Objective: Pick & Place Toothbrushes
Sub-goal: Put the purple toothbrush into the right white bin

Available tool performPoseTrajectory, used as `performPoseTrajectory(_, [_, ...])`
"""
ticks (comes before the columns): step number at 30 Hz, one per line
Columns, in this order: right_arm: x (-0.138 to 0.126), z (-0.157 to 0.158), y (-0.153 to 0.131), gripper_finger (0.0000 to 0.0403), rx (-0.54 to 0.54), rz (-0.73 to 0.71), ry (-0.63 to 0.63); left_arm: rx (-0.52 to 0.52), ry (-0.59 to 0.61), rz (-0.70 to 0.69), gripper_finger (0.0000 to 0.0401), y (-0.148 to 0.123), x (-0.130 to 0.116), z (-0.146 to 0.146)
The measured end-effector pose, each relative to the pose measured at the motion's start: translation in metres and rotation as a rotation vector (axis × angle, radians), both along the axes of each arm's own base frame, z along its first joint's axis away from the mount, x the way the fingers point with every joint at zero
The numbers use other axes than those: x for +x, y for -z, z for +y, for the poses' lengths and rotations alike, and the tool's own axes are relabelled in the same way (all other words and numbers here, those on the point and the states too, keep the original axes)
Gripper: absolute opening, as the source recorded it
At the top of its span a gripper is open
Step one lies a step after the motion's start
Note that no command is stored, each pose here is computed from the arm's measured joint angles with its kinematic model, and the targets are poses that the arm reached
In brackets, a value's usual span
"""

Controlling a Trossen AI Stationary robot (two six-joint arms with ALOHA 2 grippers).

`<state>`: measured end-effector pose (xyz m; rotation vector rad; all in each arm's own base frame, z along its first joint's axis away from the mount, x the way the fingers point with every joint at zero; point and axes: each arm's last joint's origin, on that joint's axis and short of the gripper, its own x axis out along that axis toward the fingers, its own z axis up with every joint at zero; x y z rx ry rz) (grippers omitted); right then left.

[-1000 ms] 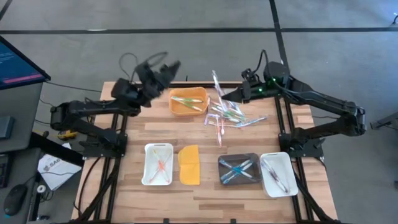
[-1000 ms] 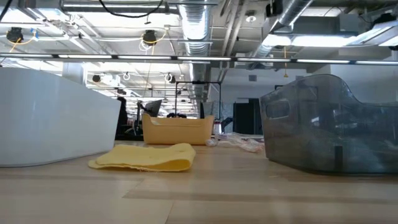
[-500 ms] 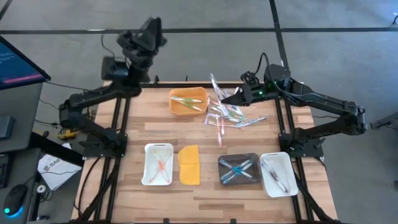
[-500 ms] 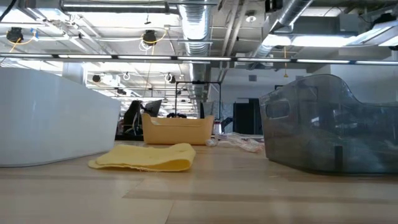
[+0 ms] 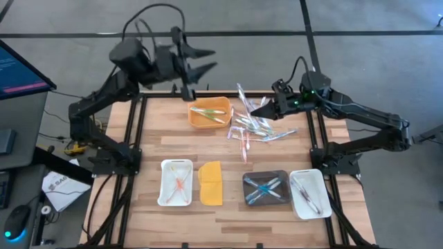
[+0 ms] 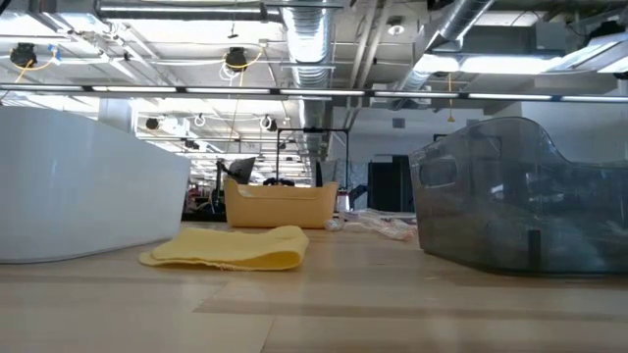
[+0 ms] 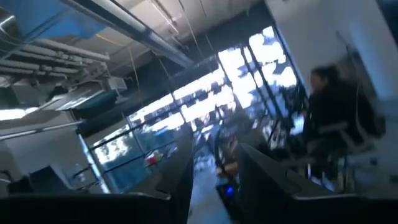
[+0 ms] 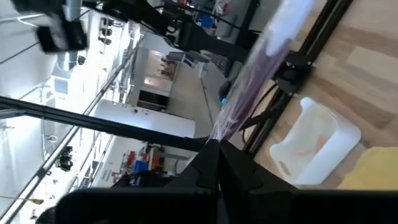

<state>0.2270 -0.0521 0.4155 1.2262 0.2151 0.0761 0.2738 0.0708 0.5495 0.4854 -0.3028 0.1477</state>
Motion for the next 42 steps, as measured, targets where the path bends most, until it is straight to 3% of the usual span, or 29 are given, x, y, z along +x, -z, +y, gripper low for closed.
performPoseTrajectory(5, [-0.007, 0.001, -0.005, 0.0, 0.027, -0.016, 0.006, 0.196, -0.121, 0.192, 0.013, 0.019, 0.017, -0.019])
performPoseTrajectory(11, [-0.011, 0.003, -0.009, 0.0, 0.062, -0.036, 0.009, 0.624, -0.377, 0.482, 0.0155, 0.053, 0.052, -0.042])
performPoseTrajectory(14, [-0.012, 0.003, -0.01, 0.0, 0.073, -0.04, 0.01, 0.776, -0.438, 0.578, 0.0169, 0.068, 0.07, -0.048])
performPoseTrajectory(20, [-0.012, 0.003, -0.015, 0.0, 0.07, -0.09, 0.011, 0.742, -0.472, 0.659, 0.0193, 0.091, 0.095, -0.057])
performPoseTrajectory(29, [-0.012, 0.003, -0.015, 0.0, 0.069, -0.092, 0.015, 0.697, -0.383, 0.613, 0.0217, 0.094, 0.099, -0.071])
performPoseTrajectory(42, [-0.012, 0.003, -0.017, 0.0, 0.061, -0.105, 0.018, 0.691, -0.368, 0.637, 0.0208, 0.109, 0.117, -0.061])
